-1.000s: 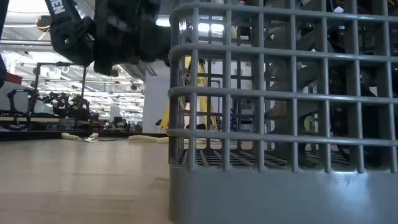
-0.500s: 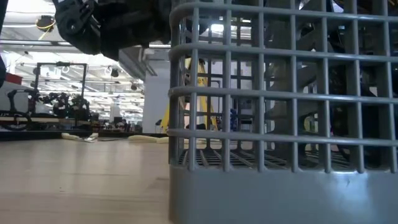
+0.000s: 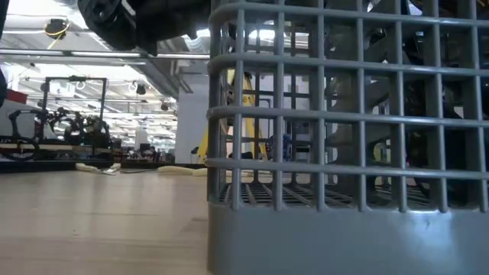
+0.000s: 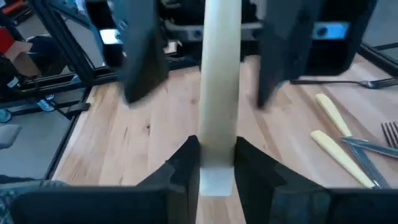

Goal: Sort silverware
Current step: Put the bottom yellow knife into the gray cutlery rack

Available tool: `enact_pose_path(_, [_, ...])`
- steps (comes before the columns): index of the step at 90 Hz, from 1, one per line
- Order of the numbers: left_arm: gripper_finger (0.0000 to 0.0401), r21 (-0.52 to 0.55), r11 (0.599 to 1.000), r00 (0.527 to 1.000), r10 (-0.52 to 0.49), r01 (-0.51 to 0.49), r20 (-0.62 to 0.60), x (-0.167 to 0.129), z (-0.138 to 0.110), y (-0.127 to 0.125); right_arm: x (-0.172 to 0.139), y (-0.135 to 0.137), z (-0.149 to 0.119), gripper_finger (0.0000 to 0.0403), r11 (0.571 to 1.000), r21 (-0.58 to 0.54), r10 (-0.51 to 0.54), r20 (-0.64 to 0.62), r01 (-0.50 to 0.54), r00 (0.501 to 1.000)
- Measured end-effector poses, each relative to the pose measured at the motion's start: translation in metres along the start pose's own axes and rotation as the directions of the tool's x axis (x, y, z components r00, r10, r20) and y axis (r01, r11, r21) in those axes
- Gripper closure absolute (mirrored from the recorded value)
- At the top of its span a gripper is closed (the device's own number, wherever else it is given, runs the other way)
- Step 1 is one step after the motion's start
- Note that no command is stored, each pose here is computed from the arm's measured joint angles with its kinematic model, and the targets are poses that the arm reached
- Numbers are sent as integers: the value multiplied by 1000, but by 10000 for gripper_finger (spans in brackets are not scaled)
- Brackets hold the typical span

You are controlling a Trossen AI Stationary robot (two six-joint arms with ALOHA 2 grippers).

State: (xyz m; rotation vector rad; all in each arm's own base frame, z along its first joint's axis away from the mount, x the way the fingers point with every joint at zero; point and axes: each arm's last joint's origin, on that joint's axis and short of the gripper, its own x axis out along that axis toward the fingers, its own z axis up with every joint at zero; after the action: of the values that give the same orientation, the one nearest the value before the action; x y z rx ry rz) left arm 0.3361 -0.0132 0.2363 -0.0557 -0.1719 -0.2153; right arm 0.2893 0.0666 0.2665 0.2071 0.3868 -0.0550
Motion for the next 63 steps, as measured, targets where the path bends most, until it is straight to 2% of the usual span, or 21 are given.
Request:
enact_pose_path(52, [164, 11, 999, 999, 39, -40, 12, 1, 2, 3, 0, 0, -1, 339, 1000, -6, -2, -8, 2, 1000])
enact_pose_path(63, [188, 4, 999, 999, 40, -40, 12, 1, 2, 3, 0, 0, -1, 339, 1000, -6, -3, -8, 3, 1000])
